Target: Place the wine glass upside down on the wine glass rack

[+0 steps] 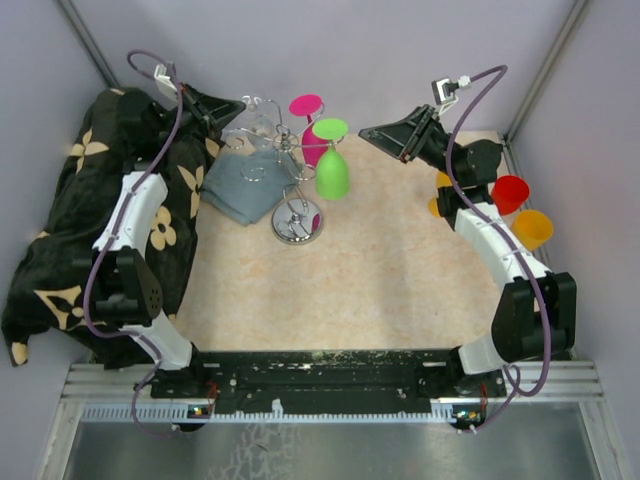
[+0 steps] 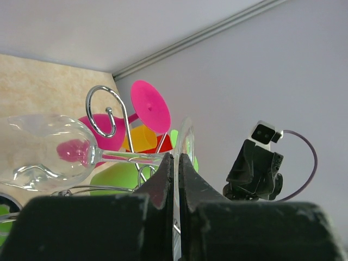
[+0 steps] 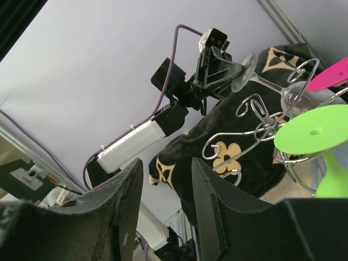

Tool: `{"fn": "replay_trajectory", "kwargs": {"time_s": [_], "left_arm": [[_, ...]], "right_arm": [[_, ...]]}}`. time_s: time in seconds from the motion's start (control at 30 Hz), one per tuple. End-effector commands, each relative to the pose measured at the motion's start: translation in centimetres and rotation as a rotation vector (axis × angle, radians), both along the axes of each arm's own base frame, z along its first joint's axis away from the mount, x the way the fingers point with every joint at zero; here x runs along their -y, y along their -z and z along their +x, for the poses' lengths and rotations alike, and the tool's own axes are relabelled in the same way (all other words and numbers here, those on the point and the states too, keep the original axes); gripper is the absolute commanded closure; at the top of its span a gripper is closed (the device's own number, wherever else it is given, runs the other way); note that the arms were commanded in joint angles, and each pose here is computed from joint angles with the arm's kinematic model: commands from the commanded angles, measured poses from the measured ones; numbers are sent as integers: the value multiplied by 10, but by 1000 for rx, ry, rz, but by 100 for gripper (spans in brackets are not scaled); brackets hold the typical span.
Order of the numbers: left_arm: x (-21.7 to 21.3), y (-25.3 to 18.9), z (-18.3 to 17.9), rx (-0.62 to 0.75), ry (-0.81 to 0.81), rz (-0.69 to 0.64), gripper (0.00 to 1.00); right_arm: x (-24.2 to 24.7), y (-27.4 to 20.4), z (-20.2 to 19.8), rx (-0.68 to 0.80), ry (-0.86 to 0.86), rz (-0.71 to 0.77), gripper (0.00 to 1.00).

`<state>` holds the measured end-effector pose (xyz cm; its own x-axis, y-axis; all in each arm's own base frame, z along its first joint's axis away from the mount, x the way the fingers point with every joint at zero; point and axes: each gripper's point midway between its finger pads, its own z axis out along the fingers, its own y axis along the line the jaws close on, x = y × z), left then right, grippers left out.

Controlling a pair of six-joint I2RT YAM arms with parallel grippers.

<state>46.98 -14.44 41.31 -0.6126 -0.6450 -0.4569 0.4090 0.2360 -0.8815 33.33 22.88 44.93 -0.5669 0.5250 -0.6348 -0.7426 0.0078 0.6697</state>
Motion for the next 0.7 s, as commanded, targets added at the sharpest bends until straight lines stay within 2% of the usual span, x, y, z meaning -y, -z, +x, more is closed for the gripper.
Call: {"fn": "replay_trajectory", "kwargs": {"time_s": [0.0,0.3,0.67], "left_arm": [[10,-12,-2,52,21,41,100],[31,-12,5,56,50,43,100],[36,-7,26,41,42,35,100]], "right_arm": [[3,-7,-3,56,16,3,59],[3,-6,-4,54,15,5,58],[4,-5,-4,53,21,1,59]]}}
